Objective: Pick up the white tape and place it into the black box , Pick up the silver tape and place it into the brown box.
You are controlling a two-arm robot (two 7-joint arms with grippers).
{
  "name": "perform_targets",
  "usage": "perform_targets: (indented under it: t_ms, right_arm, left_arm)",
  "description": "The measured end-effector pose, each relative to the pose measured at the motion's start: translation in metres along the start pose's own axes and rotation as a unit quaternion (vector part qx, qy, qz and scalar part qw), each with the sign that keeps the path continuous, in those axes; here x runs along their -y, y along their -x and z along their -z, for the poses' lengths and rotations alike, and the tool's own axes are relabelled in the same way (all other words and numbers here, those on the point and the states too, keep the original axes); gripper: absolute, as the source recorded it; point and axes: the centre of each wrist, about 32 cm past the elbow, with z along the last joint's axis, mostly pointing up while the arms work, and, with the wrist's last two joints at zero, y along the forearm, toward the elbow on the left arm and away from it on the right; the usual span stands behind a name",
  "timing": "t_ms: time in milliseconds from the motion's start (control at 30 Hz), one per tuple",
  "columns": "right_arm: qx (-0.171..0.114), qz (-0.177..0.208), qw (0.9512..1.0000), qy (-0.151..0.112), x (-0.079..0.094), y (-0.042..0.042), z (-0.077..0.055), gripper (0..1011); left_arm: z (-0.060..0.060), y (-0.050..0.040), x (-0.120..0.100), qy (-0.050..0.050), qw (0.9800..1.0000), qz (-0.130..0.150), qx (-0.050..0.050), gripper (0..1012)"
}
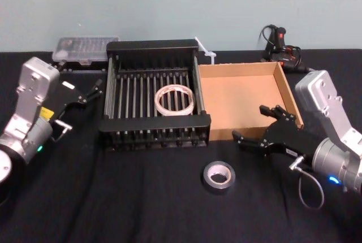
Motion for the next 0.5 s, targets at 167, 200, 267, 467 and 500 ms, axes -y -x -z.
perform_targets:
  t_ms: [167, 200, 267, 467, 500]
  right_arm:
    - [0.006, -0.009, 0.9998, 0.016, 0.001, 0.005, 0.0, 1002]
    - [0.007, -0.011, 0.9997, 0.021, 0.001, 0.0062, 0.001, 1002]
    - [0.007, -0.014, 0.9995, 0.026, 0.0, 0.0075, 0.001, 1003]
    - [0.006, -0.025, 0.9989, 0.039, -0.005, 0.0108, 0.004, 1003]
    - [0.005, -0.027, 0.9988, 0.041, -0.006, 0.0113, 0.005, 1002]
  left_arm:
    - [0.0, 0.0, 0.0, 0.0, 1.0, 0.0, 0.0, 1001]
    - [0.0, 0.0, 0.0, 0.0, 1.0, 0.0, 0.0, 1001]
    - [0.0, 0.0, 0.0, 0.0, 1.0, 0.0, 0.0, 1002]
    - [0.0, 0.0, 0.0, 0.0, 1.0, 0.0, 0.0, 1001]
    - [0.0, 0.0, 0.0, 0.0, 1.0, 0.0, 0.0, 1001]
